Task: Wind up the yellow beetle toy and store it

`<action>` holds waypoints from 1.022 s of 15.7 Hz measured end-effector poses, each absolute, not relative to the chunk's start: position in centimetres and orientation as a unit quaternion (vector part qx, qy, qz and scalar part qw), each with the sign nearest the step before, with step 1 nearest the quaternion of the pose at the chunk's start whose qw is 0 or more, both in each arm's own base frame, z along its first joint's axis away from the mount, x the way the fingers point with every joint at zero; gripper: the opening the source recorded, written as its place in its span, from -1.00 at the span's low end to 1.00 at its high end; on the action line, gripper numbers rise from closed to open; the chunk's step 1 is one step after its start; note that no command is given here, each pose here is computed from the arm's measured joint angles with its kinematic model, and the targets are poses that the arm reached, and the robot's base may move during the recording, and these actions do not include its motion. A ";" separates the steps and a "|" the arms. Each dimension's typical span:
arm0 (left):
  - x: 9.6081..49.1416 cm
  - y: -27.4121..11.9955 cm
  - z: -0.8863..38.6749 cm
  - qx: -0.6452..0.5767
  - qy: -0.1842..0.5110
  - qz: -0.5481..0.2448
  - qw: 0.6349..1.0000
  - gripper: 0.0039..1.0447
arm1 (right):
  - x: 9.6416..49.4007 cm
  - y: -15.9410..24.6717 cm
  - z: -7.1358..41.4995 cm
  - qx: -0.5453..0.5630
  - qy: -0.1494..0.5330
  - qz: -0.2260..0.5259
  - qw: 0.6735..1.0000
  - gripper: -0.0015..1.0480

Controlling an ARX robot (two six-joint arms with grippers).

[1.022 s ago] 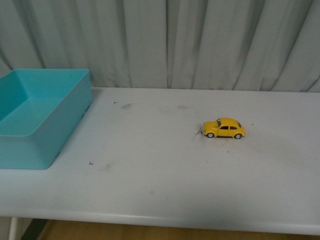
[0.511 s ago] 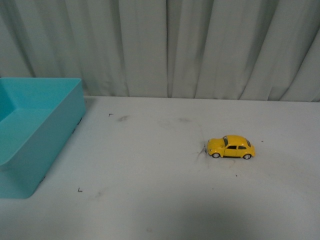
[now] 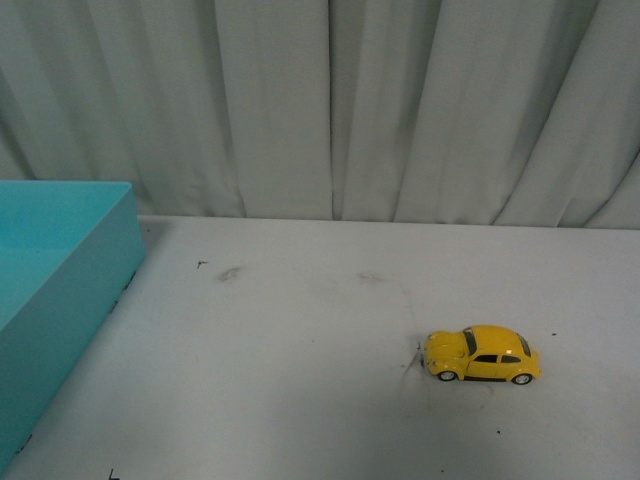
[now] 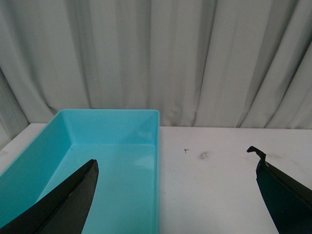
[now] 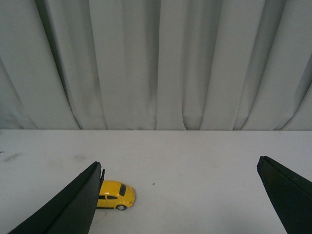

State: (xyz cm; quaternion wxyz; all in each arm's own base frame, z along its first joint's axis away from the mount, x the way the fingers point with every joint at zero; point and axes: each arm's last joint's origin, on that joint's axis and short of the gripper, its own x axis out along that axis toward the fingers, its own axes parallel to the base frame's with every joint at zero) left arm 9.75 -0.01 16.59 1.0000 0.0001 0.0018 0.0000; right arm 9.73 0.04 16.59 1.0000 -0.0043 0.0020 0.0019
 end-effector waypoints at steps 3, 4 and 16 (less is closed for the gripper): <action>9.7 0.0 16.6 0.000 0.000 0.000 1.000 0.88 | 9.7 0.0 16.7 -0.004 -0.002 0.002 1.000 0.87; 9.7 0.0 16.6 0.000 0.000 0.000 1.000 0.88 | 9.8 0.0 16.6 0.009 0.004 0.017 1.000 0.87; 9.7 0.0 16.6 0.000 0.000 0.000 1.000 0.88 | 21.8 -3.6 22.2 0.166 -0.045 0.071 0.983 0.87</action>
